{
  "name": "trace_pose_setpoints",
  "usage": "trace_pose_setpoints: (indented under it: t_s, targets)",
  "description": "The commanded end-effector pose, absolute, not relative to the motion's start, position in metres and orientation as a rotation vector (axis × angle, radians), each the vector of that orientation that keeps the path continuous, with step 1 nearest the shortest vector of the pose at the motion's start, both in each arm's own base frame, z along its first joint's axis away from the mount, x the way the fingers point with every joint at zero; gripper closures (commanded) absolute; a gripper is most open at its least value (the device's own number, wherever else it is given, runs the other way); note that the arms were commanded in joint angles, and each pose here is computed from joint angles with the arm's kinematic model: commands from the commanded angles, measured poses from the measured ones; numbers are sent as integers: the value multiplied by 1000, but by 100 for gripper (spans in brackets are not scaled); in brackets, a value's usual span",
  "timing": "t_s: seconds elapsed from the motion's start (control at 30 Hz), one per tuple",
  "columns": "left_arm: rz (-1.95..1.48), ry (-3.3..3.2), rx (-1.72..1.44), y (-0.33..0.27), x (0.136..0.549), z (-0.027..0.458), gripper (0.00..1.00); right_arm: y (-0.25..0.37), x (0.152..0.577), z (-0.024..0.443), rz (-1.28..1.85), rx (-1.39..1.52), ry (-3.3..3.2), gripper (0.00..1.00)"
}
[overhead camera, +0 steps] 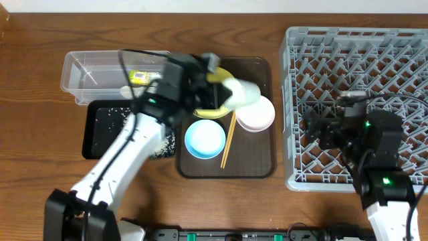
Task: Sort waste into correct bins and load items into the dishwasher rack
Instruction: 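Grasp the white cup with the right gripper and lift it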
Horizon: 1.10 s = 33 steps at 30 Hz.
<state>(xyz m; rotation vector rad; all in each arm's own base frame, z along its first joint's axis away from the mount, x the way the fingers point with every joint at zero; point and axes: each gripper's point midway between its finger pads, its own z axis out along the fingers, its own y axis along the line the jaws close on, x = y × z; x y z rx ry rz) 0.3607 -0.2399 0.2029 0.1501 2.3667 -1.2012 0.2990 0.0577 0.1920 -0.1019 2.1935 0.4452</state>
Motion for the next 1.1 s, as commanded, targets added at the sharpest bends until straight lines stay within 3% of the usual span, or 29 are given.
trace_pose_setpoints:
  t_s: [0.0, 0.43, 0.73, 0.93, 1.07]
  targets:
    - [-1689, 2361, 142, -258, 338, 226, 94, 114, 283, 203, 802, -390, 2126, 1]
    - [-1925, 2442, 197, -288, 312, 216, 94, 165, 276, 210, 1324, -768, 1820, 1]
    - [-1952, 2470, 235, -302, 298, 216, 94, 178, 279, 230, 1384, -886, 1649, 1]
    - [-1967, 2489, 243, -309, 291, 216, 94, 191, 273, 243, 1407, -955, 1577, 15]
    - [-1976, 2489, 249, -309, 290, 217, 94, 192, 273, 245, 1396, -968, 1559, 17]
